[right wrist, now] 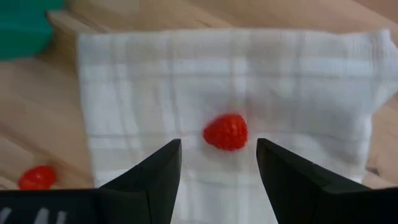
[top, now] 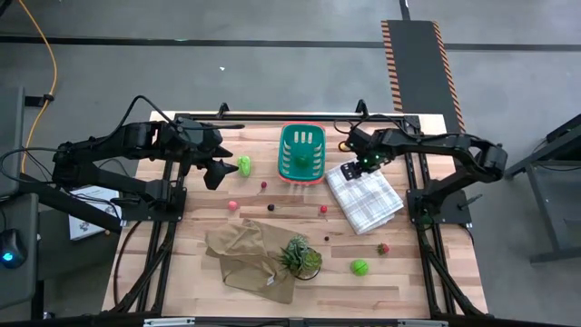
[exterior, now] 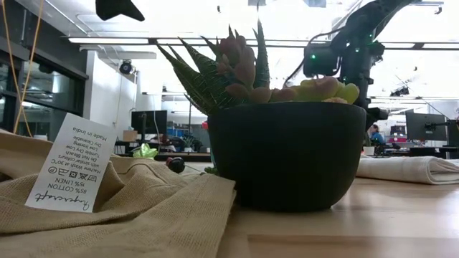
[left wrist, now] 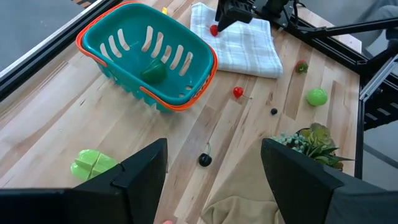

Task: Pick and placing Produce into tupperware
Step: Put the red raspberry into the green basket

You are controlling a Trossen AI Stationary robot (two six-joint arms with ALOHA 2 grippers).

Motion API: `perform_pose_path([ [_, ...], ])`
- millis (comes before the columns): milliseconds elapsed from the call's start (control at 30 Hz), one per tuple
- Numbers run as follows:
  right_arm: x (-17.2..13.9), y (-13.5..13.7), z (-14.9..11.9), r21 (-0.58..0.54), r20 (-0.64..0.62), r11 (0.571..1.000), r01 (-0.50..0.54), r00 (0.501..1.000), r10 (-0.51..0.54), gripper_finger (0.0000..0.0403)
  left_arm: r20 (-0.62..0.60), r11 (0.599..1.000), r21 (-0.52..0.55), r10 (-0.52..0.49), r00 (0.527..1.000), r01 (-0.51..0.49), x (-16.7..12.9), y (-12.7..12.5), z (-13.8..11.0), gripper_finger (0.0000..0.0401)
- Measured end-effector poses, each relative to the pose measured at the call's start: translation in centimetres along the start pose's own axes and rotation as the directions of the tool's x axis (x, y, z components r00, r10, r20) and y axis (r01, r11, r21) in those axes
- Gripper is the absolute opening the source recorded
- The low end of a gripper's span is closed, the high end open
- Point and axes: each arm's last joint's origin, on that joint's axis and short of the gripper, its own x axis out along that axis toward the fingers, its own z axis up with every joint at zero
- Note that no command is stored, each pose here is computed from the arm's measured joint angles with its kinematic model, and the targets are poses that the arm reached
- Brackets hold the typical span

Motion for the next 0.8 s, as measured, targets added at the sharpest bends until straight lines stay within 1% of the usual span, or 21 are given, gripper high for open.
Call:
perform_pose_path([
  [67,0.2,-0.1,0.4,0.022,0.007,1.0,-0.006,1.0,0.006,0.0199,0.0,1.0,0.001,0.0,1.0,0.0,0.0,0.0,0.0,0.0248],
  [133,0.6,-0.3,0.5,0.038,-0.013,0.999,-0.001,1.0,0.002,0.0199,0.0,1.0,0.001,0.0,1.0,0.0,0.0,0.0,0.0,0.0248],
  [533,2.4,0.0,0.4,0.013,-0.095,1.0,0.028,0.995,-0.027,0.0199,0.0,1.0,0.001,0.0,1.0,0.0,0.0,0.0,0.0,0.0248],
  [800,2.6,0.0,0.5,0.01,-0.078,0.999,0.034,0.996,-0.033,0.0199,0.0,1.0,0.001,0.0,1.0,0.0,0.0,0.0,0.0,0.0248],
])
